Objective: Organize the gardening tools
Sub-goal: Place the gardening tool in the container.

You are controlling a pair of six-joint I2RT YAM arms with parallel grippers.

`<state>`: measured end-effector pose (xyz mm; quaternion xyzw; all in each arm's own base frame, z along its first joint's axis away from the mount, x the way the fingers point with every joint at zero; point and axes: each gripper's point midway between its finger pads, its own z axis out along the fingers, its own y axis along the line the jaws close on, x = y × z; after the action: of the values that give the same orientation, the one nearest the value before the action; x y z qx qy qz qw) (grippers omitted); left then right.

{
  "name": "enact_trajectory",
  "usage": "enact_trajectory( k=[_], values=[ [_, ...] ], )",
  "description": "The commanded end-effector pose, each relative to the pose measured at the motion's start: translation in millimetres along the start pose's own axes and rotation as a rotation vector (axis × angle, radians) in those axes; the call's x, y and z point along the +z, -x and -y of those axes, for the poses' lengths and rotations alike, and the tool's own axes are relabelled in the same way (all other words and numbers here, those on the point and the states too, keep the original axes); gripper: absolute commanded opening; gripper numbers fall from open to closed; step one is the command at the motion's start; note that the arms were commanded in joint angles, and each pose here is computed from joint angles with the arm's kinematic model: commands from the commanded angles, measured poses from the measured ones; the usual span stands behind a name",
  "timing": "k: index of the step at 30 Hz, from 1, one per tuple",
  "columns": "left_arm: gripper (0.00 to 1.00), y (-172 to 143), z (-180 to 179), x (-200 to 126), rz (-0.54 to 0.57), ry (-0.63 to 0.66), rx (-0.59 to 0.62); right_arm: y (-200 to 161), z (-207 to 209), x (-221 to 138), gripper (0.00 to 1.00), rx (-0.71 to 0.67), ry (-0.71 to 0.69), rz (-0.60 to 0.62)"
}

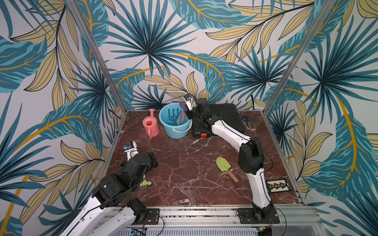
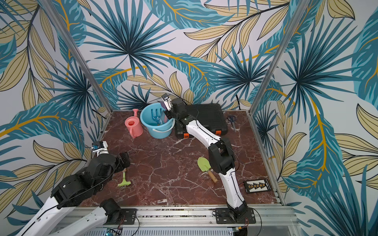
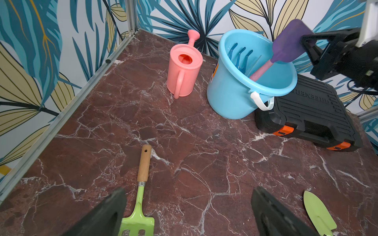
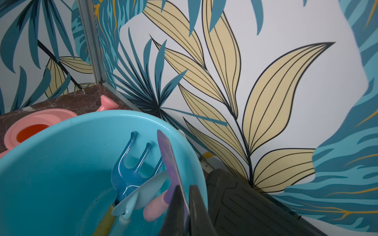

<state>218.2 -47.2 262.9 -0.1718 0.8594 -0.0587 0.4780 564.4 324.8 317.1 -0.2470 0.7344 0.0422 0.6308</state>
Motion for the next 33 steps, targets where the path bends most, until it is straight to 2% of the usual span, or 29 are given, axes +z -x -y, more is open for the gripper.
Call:
enact_trajectory(
  k=[1,6,13,15,17,18,19,29,33],
  values=[
    [1.0,-3.8,-9.7,-4.6,-0.01,0.014,-0.01,25.5,-4.9,0.8,0.0,-0.012,0.03,0.098],
    [1.0,-4.0,-14.2,-8.8,-0.01,0.017,-0.018,-9.1,-30.0,16.2,0.0,-0.022,0.107,0.053],
    [1.0,-5.0,-16.2,-11.6,-0.013,0.01,-0.03,-47.4,-47.2,31.3,0.0,-0.032,0.135,-0.009],
    [1.0,-6.2,-16.4,-11.2,-0.017,0.01,-0.028,-51.9,-48.8,33.5,0.12,-0.024,0.136,-0.016],
    [1.0,-7.3,-16.6,-10.7,-0.02,0.011,-0.025,-51.9,-49.2,33.4,0.3,-0.016,0.14,-0.016],
    [1.0,-7.8,-16.5,-10.5,-0.021,0.01,-0.025,-48.6,-48.0,32.4,0.51,-0.01,0.14,-0.012],
    [1.0,-9.2,-16.8,-9.4,-0.024,0.012,-0.022,-46.2,-47.3,31.6,0.6,-0.004,0.138,-0.008],
    [1.0,-12.5,-19.0,0.6,-0.015,0.055,-0.003,13.7,-21.8,-1.2,0.8,0.051,0.091,0.062],
    [1.0,-12.9,-19.4,8.6,-0.013,0.097,0.017,34.3,-6.2,-25.9,0.93,0.103,0.053,0.078]
  ],
)
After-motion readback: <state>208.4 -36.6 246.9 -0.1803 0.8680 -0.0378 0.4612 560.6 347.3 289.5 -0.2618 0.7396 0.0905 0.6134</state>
